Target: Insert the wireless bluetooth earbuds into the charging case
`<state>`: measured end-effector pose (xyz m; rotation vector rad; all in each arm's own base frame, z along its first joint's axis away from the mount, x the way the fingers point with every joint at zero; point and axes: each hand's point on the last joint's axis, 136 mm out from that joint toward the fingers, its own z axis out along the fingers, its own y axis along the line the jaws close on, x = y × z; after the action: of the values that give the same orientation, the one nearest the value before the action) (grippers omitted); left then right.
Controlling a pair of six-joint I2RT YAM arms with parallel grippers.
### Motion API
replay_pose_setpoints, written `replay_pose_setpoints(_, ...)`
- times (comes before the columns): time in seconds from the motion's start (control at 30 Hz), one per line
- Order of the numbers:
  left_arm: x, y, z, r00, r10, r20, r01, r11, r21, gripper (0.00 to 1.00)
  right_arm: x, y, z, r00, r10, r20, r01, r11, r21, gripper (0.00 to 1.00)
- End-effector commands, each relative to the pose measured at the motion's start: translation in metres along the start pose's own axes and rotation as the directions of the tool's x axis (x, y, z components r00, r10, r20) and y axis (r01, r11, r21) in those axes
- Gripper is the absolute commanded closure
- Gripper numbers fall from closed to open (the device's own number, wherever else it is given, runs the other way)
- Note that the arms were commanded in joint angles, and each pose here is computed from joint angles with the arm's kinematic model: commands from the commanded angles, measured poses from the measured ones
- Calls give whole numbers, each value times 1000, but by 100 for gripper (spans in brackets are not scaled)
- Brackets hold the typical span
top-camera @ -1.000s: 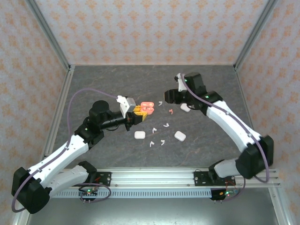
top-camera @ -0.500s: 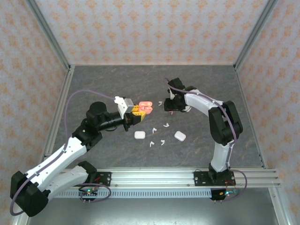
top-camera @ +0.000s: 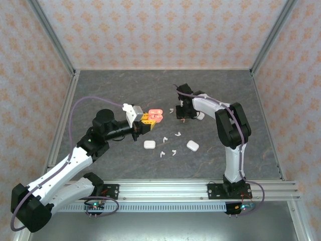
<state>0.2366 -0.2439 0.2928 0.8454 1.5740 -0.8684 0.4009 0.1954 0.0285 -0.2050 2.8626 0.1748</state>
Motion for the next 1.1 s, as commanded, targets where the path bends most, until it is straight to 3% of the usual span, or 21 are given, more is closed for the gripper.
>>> replay_pose_setpoints(0.0,-1,0,-2,1000,30,2,-30,999,-15,100,3,-9,1,1000,-7,-29,8,999,44,65)
replay_pose_setpoints(0.57,-1,2,-2,1000,31,-4,-31,999,-23,100,22,-8,4,995,-37,-92,39,999,23,71)
replay_pose_setpoints(0.9,1,3,-2,1000,21,-5,-21,999,-32,100,15,-9,-13,998,-47,-29,48,999,26,73)
replay_pose_setpoints(1.07,3,8,-1,1000,-2,8,2,999,-54,100,6,-6,-33,997,-46,57,46,999,1,74)
